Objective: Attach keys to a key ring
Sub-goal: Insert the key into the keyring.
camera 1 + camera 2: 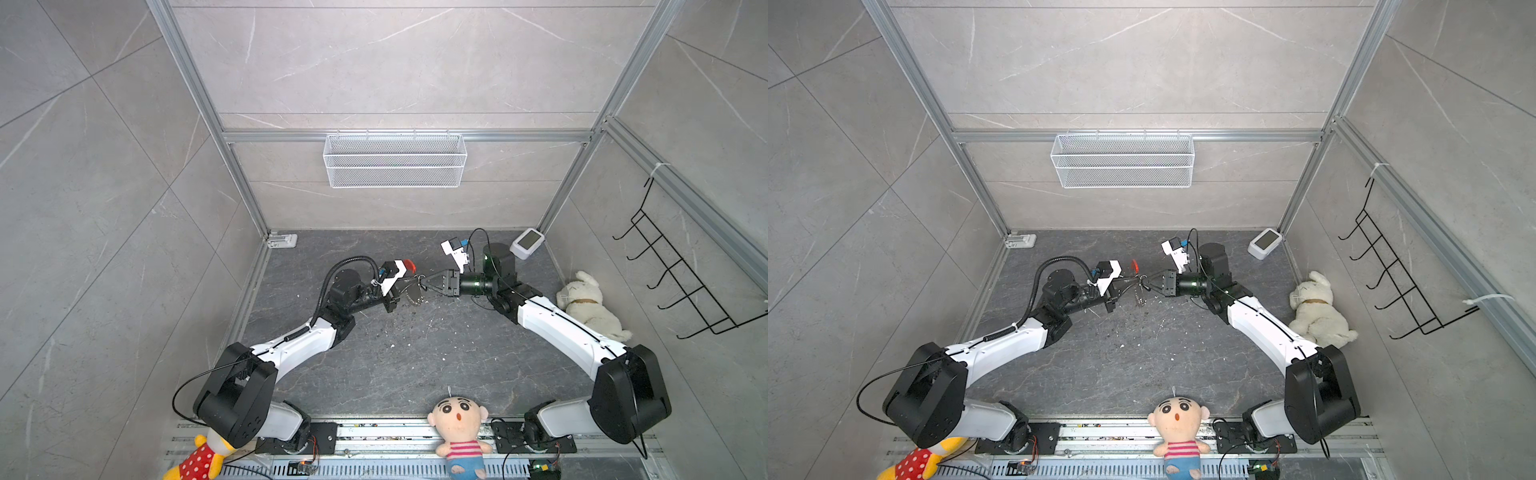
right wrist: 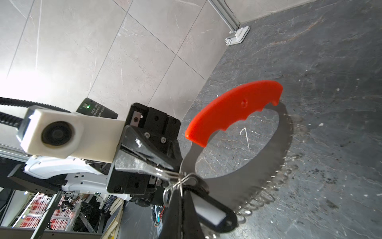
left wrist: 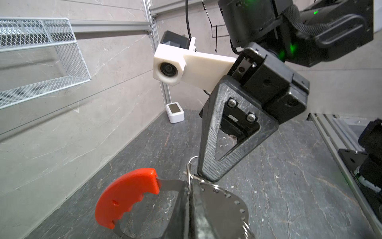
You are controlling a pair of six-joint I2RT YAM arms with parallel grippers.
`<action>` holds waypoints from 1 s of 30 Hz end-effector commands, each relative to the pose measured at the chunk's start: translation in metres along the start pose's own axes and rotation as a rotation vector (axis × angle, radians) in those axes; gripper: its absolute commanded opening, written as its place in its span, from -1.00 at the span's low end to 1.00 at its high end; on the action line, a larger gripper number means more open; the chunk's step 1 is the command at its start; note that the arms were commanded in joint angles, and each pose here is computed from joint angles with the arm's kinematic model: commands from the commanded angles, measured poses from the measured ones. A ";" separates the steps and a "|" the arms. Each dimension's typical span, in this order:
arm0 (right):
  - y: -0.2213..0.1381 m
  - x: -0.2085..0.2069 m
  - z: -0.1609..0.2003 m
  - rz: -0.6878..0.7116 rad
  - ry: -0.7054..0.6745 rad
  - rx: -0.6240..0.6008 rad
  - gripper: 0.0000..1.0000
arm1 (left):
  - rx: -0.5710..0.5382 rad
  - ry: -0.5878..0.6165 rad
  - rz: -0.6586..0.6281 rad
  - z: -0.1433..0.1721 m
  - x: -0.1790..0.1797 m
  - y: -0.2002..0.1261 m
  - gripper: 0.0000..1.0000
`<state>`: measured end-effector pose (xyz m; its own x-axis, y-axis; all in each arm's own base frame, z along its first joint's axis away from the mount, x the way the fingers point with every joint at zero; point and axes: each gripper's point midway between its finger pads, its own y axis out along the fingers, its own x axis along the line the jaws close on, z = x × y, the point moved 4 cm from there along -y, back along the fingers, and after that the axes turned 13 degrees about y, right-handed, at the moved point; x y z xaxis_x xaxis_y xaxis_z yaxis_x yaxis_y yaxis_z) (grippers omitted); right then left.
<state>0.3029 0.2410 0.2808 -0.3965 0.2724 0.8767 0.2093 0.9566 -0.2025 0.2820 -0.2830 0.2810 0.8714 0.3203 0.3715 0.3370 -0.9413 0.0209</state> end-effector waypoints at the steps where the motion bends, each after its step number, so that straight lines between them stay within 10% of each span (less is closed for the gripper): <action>1: 0.003 0.009 0.011 -0.004 0.041 0.044 -1.00 | -0.356 0.149 0.022 -0.093 0.000 -0.007 -1.00; 15: -0.017 0.029 0.008 0.126 -0.013 0.025 -0.97 | -0.437 0.059 0.080 -0.101 0.008 -0.008 -1.00; 20: -0.021 0.026 0.009 0.169 -0.013 0.014 -0.47 | -0.425 0.048 0.094 -0.099 0.008 -0.008 -1.00; 30: -0.040 0.037 0.009 0.269 -0.096 -0.019 -0.31 | -0.346 0.012 0.146 -0.086 0.009 -0.011 -1.00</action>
<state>0.2806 0.2225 0.3005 -0.3615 0.4801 0.7992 0.2934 0.8723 -0.3913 0.2678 -0.2870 0.3292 0.9310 0.2010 0.3047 0.1366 -0.9659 0.2198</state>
